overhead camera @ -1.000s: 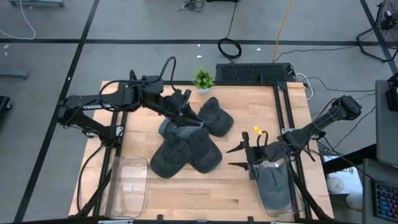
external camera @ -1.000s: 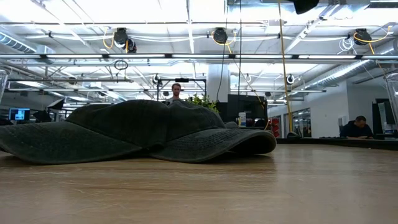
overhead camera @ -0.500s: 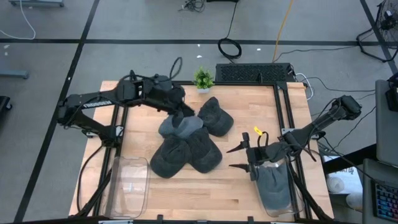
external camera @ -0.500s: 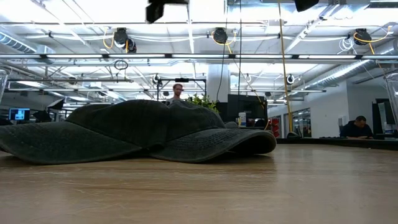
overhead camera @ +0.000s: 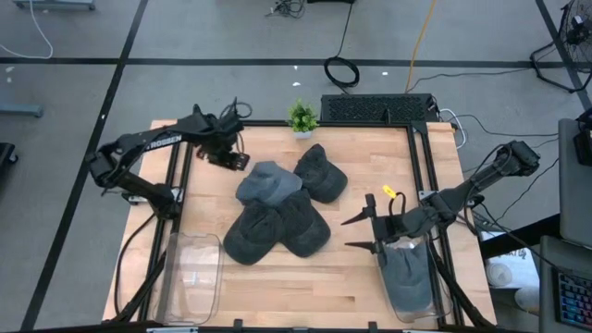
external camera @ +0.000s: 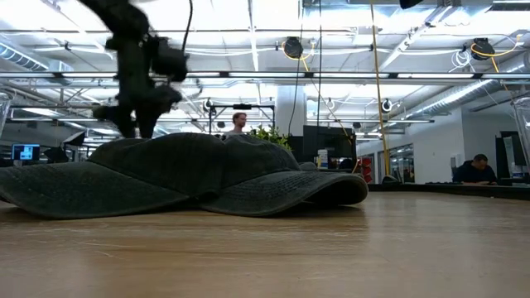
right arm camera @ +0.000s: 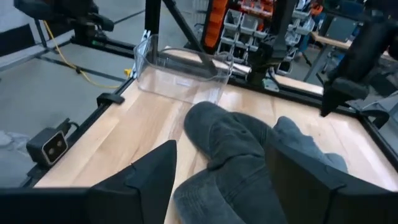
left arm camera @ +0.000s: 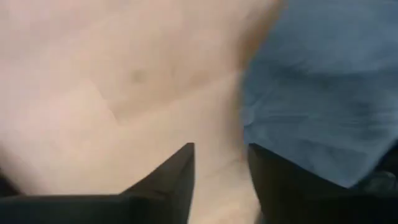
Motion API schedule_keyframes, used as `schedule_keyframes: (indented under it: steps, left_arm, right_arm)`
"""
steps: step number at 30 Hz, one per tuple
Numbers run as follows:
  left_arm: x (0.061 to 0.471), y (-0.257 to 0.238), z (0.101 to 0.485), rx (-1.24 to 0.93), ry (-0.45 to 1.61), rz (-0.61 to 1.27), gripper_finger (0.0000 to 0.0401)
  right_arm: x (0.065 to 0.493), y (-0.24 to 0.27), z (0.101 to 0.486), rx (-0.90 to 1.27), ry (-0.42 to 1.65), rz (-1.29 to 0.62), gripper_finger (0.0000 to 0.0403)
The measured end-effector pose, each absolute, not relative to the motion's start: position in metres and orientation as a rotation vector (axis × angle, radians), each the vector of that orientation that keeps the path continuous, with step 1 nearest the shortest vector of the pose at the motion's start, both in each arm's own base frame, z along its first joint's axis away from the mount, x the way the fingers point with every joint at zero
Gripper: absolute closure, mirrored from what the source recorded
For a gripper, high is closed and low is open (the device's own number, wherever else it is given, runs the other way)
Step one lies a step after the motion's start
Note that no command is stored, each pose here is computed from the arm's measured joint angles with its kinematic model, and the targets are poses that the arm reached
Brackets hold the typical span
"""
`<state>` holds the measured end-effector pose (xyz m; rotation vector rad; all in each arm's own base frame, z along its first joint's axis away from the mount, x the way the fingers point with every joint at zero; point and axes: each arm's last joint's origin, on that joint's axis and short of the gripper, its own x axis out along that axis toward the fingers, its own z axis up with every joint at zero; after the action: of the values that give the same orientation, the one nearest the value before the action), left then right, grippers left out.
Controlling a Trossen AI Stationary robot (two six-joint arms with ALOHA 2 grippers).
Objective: Pick & Place hat
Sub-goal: Put the gray cap into the right transparent bin
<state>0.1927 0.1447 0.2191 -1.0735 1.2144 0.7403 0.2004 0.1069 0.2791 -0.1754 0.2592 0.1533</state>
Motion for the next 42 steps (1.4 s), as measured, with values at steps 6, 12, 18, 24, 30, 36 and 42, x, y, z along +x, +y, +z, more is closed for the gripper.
schedule_keyframes:
  steps: [6,12,18,24,30,36,42]
  left_arm:
    - [0.197,0.142,0.181,-1.217,0.996,0.52,0.0166]
    - [0.189,0.126,0.157,-1.28,1.077,0.534,0.0149]
    - [0.179,0.121,0.152,-1.254,1.151,0.65,0.0148]
    - [0.187,0.103,0.143,-1.318,1.129,0.569,0.0148]
    - [0.211,0.094,0.141,-1.261,0.915,0.444,0.0148]
    - [0.241,0.078,0.157,-1.203,0.69,0.249,0.0148]
    - [0.265,0.059,0.187,-1.11,0.435,-0.04,0.0148]
  right_arm:
    - [0.2,0.107,0.278,-0.173,0.266,0.154,0.0171]
    - [0.2,0.107,0.278,-0.15,0.268,0.151,0.017]
    - [0.2,0.107,0.278,-0.12,0.27,0.148,0.0173]
    - [0.2,0.107,0.278,-0.121,0.27,0.148,0.0172]
    - [0.2,0.107,0.278,-0.121,0.27,0.148,0.0175]
    - [0.2,0.107,0.279,-0.118,0.264,0.148,0.0175]
    - [0.2,0.107,0.279,-0.128,0.263,0.149,0.0178]
